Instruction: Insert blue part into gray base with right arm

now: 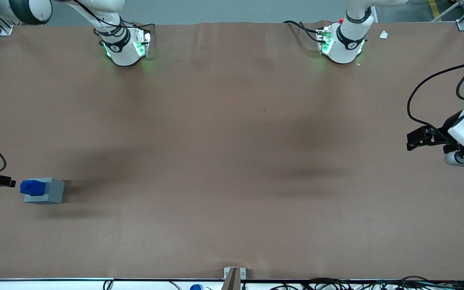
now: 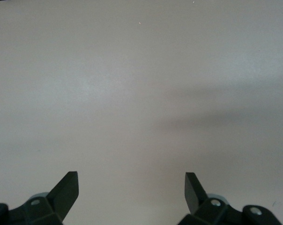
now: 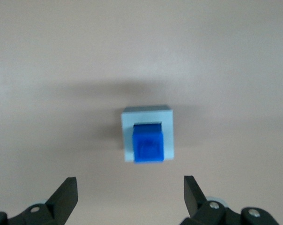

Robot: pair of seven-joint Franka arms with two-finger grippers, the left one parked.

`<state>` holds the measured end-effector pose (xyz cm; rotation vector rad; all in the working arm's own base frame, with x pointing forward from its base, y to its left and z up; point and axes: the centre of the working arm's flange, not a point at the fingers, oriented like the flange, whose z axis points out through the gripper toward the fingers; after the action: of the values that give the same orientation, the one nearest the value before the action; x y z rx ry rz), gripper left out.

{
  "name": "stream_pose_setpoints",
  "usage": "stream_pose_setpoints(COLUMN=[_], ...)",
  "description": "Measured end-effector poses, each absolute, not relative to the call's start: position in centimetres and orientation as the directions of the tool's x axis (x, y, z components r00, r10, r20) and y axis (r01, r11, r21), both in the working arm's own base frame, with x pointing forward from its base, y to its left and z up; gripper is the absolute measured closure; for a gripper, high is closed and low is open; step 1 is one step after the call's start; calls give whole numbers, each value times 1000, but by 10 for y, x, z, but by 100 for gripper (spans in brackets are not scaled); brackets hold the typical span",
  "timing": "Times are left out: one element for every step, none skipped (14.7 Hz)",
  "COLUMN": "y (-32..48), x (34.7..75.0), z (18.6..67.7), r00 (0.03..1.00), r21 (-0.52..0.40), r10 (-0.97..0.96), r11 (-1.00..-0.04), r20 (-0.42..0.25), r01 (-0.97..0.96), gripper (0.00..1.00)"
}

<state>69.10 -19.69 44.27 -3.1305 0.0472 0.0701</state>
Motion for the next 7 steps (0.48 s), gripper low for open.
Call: stream_pose_setpoints(y=[-186, -171, -154, -133, -110, -89, -70], x=[678, 664, 648, 632, 616, 601, 586], z=[456, 470, 485, 501, 516, 531, 544], r00=[998, 996, 995, 993, 991, 991, 991], r21=[-13, -16, -18, -19, -20, -20, -22], r10=[-48, -67, -88, -109, -124, -131, -128], r11=[-999, -998, -996, -994, -992, -991, -991], r20=[-50, -54, -55, -52, -47, -40, -30], r01=[-48, -68, -89, -110, -126, -132, -129], gripper=[0, 0, 0, 0, 0, 0, 0])
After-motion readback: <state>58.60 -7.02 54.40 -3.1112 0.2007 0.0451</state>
